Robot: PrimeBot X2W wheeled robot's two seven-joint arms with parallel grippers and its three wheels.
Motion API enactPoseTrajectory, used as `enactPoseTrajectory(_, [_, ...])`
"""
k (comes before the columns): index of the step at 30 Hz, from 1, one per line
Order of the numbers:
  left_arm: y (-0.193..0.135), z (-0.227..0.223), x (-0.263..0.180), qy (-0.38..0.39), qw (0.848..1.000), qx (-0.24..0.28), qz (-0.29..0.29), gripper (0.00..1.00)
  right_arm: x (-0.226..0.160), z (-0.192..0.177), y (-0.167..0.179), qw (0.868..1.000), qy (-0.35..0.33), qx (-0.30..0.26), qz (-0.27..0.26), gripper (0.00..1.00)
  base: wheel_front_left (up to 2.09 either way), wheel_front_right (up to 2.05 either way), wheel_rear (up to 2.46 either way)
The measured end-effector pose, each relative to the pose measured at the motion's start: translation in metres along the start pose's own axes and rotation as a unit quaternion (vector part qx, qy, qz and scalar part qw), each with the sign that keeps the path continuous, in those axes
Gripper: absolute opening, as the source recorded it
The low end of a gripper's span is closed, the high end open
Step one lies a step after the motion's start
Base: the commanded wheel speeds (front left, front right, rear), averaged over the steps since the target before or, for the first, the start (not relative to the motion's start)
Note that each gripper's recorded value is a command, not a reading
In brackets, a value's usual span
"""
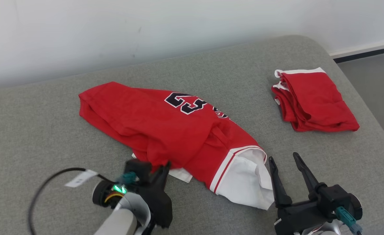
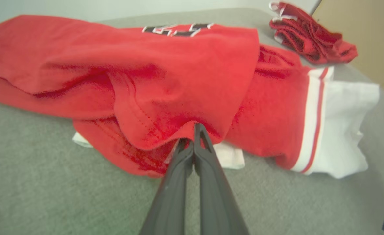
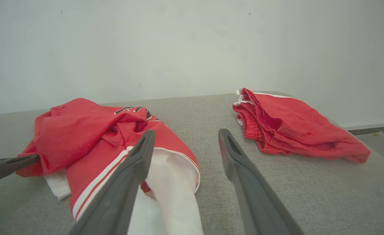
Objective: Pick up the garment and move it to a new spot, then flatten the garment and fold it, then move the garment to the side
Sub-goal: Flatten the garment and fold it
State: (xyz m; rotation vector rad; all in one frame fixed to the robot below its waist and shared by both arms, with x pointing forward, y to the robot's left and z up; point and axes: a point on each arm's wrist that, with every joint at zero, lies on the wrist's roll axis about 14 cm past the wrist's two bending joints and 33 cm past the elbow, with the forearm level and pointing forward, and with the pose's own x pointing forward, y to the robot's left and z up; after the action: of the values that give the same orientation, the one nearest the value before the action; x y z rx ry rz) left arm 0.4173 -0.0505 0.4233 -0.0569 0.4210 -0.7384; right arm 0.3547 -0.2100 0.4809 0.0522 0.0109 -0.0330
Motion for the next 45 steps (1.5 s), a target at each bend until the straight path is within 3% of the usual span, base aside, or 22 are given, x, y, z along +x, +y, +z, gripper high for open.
enactPoseTrajectory(5, [0.011, 0.071, -0.009, -0.136, 0.989, -0.06, 0.01, 0.0, 0.002, -0.001, 0.0, 1.0, 0.0, 0.002, 0.0, 1.0, 0.0, 0.0, 0.0])
enactPoseTrajectory(9, [0.015, 0.131, -0.032, -0.227, 0.97, -0.082, 0.007, 0.0, 0.005, 0.0, 0.006, 1.0, -0.003, 0.004, 0.01, 1.0, 0.0, 0.0, 0.0])
enactPoseTrajectory(10, [0.014, 0.162, -0.048, -0.269, 0.959, -0.092, 0.001, 0.0, 0.007, 0.001, 0.01, 1.0, -0.005, 0.005, 0.016, 1.0, 0.0, 0.0, 0.0])
enactPoseTrajectory(17, [-0.01, 0.246, -0.118, -0.393, 0.917, -0.069, -0.021, 0.0, 0.009, 0.006, 0.022, 0.999, -0.013, 0.007, 0.034, 1.0, 0.0, 0.0, 0.0])
enactPoseTrajectory(20, [-0.013, 0.259, -0.135, -0.409, 0.911, -0.057, -0.013, 0.0, 0.01, 0.008, 0.025, 0.999, -0.016, 0.008, 0.038, 1.0, 0.0, 0.0, 0.0])
enactPoseTrajectory(23, [-0.002, 0.256, -0.139, -0.401, 0.915, -0.047, 0.014, 0.0, 0.01, 0.009, 0.025, 0.999, -0.018, 0.008, 0.039, 1.0, 0.0, 0.0, 0.0])
enactPoseTrajectory(27, [0.036, 0.224, -0.133, -0.352, 0.931, -0.043, 0.089, 0.0, 0.01, 0.008, 0.024, 0.999, -0.016, 0.008, 0.038, 1.0, 0.0, 0.0, 0.0])
enactPoseTrajectory(35, [0.13, 0.125, -0.123, -0.205, 0.949, -0.058, 0.232, 0.0, 0.014, 0.004, 0.025, 0.999, -0.01, 0.005, 0.04, 1.0, 0.0, 0.0, 0.0])
enactPoseTrajectory(40, [0.174, 0.074, -0.125, -0.136, 0.944, -0.073, 0.291, 0.0, 0.019, 0.003, 0.029, 0.999, -0.009, 0.003, 0.047, 1.0, 0.0, 0.0, 0.0])
enactPoseTrajectory(45, [0.204, 0.061, -0.134, -0.117, 0.935, -0.053, 0.33, 0.0, 0.023, 0.004, 0.033, 0.999, -0.007, -0.004, 0.053, 1.0, 0.0, 0.0, 0.0])
